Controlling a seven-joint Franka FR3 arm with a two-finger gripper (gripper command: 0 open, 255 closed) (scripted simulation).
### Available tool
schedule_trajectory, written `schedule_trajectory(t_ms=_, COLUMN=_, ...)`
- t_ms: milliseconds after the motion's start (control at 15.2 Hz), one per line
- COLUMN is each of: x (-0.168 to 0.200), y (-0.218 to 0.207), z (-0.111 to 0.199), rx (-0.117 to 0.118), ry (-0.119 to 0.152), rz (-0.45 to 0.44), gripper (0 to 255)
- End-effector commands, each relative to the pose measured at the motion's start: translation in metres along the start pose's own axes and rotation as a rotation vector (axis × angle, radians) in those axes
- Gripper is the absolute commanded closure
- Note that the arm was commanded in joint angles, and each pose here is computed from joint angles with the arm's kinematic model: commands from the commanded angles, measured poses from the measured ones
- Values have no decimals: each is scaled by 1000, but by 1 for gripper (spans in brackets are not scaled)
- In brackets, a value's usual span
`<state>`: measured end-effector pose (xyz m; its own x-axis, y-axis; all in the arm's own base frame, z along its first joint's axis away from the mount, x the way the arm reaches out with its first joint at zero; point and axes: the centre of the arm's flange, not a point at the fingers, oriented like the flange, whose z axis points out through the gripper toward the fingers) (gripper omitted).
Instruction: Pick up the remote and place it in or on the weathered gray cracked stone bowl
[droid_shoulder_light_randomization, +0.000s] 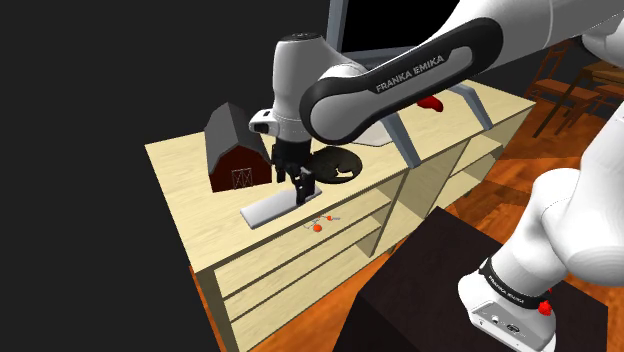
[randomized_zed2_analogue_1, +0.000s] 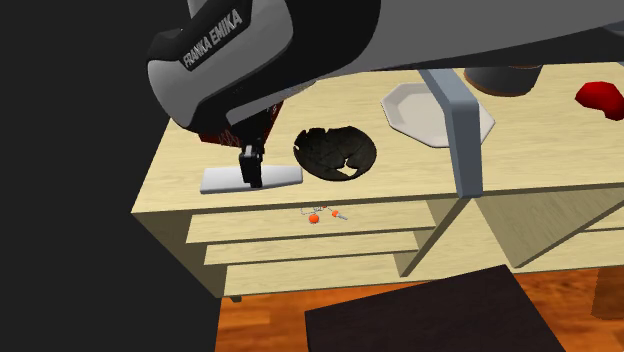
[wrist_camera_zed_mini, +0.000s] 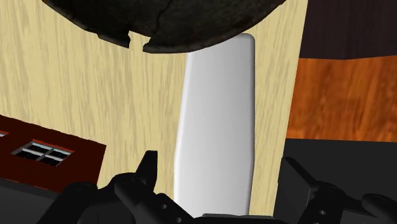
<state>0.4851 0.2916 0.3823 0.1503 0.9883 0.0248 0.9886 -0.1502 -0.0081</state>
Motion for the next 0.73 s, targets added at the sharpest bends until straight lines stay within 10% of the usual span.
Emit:
schedule_trajectory(t_ms=0, x=-1, y=0, z=10, rx=0, ry=1, rz=1, gripper=0)
schedule_trajectory(t_ms=660, x=-1, y=0, z=29, rx=0, ry=1, rz=1, gripper=0)
